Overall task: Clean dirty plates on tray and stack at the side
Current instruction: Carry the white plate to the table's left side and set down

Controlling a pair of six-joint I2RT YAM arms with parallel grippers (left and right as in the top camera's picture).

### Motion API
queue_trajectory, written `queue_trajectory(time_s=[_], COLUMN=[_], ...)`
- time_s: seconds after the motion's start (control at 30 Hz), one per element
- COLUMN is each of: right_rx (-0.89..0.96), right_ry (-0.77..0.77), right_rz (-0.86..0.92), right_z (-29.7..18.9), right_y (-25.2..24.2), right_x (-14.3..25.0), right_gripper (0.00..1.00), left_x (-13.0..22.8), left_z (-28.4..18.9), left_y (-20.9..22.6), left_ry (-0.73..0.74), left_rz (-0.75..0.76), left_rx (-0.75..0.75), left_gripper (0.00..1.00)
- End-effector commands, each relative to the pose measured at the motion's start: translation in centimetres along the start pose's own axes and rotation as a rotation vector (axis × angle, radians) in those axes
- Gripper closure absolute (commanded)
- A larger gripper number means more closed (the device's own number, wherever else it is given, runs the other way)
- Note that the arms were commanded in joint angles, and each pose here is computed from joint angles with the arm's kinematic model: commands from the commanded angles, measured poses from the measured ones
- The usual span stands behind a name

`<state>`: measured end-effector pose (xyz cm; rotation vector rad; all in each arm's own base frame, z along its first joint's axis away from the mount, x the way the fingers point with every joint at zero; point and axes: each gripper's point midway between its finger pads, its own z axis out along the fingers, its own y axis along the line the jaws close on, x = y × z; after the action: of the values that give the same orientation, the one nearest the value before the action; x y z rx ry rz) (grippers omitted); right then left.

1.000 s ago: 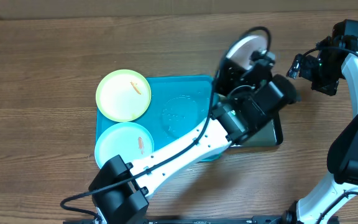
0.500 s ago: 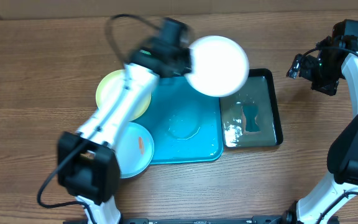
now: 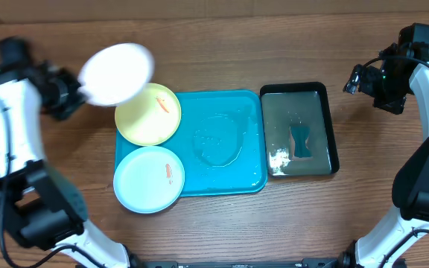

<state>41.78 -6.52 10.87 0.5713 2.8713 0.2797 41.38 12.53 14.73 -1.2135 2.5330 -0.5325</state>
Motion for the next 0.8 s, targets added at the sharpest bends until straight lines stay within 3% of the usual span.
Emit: queue_trajectory(time_s=[0.0,0.27,0.77], right_rx=[-0.005,-0.005,-0.005], right_ry=[-0.031,-0.031,-0.031], right_rz=[0.001,0.001,0.001], right_z=[-0.9,-0.9,-0.9], right_y=[0.2,0.2,0.2], right_x=[-0.6,-0.6,-0.6], right_gripper=[0.0,0.0,0.0], left_x=[-3.5,-6.3,-6.6], left_z=[-2.3,-4.1,2.8], left_y=[5.6,14.3,15.5], left_ry=[-0.092,-0.233,-0.315], left_rz=[-0.096,-0.203,-0.127], left_rx=[-0.098,-0.357,-0.29], left_gripper=[0.96,0.96,0.96])
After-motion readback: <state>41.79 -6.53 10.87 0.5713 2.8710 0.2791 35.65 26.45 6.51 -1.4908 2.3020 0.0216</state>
